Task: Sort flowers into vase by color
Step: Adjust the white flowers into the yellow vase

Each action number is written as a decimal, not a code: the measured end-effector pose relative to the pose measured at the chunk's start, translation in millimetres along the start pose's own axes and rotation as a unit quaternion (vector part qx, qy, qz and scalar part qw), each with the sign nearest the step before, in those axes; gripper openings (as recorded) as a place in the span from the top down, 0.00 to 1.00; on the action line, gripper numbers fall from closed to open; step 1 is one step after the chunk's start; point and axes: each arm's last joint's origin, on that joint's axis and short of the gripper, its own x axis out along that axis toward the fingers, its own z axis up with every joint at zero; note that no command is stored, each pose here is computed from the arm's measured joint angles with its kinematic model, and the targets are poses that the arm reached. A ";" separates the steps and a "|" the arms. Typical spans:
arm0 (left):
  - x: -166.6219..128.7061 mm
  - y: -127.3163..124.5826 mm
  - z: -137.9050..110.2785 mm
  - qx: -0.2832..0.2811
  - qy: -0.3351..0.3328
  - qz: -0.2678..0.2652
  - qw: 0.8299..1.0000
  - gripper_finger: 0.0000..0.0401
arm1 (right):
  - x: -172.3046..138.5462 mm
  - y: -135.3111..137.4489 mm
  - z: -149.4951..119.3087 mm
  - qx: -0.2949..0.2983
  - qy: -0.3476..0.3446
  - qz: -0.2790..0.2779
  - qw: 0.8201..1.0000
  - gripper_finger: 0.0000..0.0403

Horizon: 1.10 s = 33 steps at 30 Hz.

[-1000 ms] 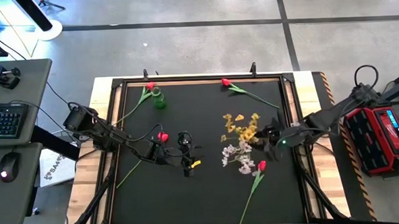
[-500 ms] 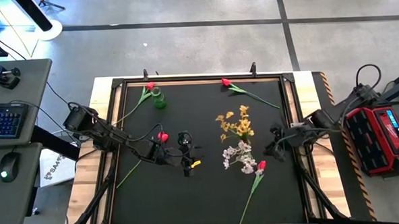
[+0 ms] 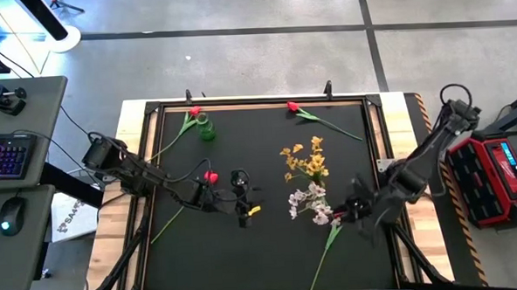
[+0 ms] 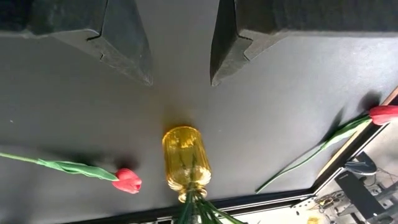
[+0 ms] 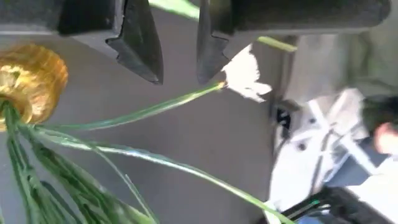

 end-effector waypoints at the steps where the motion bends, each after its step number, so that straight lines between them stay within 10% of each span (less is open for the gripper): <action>1: 1.0 1.8 0.4 -0.002 -0.001 0.001 1.000 0.64 | 2.9 1.0 -2.0 -0.005 0.002 -0.006 1.000 0.79; 21: 97.0 20.9 38.8 0.062 -0.071 -0.100 0.990 0.91 | 15.7 -4.7 33.1 -0.073 -0.140 -0.061 0.986 0.68; 33: 72.7 29.2 58.0 0.017 -0.016 -0.099 0.995 0.95 | 18.4 -17.0 39.0 -0.045 -0.149 -0.109 0.982 0.68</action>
